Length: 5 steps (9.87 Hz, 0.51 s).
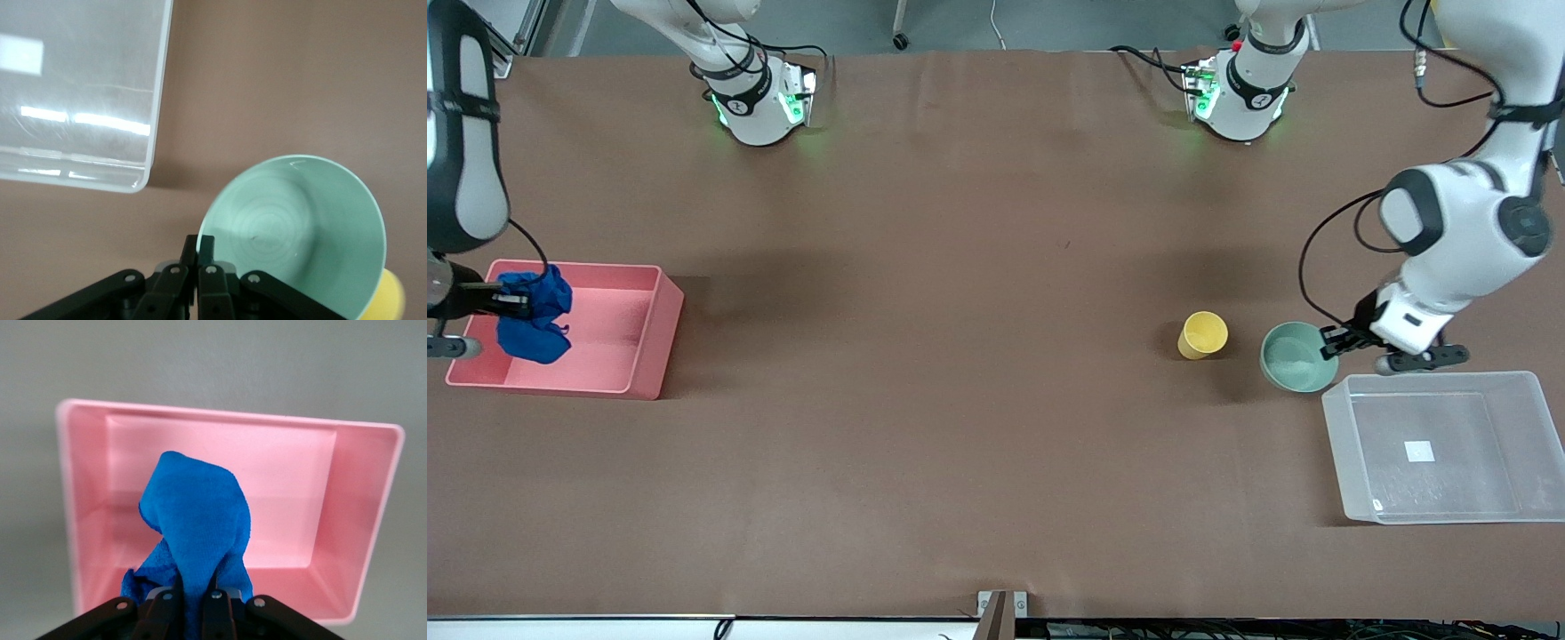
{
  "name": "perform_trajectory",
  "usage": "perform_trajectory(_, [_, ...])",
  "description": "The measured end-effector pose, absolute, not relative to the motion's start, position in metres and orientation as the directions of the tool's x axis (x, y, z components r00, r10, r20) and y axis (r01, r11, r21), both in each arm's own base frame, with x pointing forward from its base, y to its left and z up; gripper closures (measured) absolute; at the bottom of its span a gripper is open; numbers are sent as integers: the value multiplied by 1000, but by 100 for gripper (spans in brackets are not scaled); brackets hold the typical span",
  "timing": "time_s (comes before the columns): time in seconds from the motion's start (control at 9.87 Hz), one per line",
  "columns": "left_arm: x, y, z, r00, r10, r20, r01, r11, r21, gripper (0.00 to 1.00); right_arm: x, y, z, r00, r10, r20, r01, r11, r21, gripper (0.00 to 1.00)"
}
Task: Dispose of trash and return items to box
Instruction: 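Drop the cloth into the pink bin while the left gripper lifts the bowl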
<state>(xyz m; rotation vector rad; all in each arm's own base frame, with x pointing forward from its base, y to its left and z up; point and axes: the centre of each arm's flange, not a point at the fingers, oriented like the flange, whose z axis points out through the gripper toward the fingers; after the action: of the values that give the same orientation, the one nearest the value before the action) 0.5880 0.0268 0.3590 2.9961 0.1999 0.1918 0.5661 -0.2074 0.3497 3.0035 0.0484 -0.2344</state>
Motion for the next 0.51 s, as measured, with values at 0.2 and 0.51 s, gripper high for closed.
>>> perform_trajectory(0.2, [617,34,407,981,129,145,107,-983,152,97,562,-217,270,987,73,-142,94,-985,145,90])
perform_trajectory(0.51, [668,106,391,978,73,194,53,-993,105,97,556,-218,229,986,88,-142,109,-982,153,64])
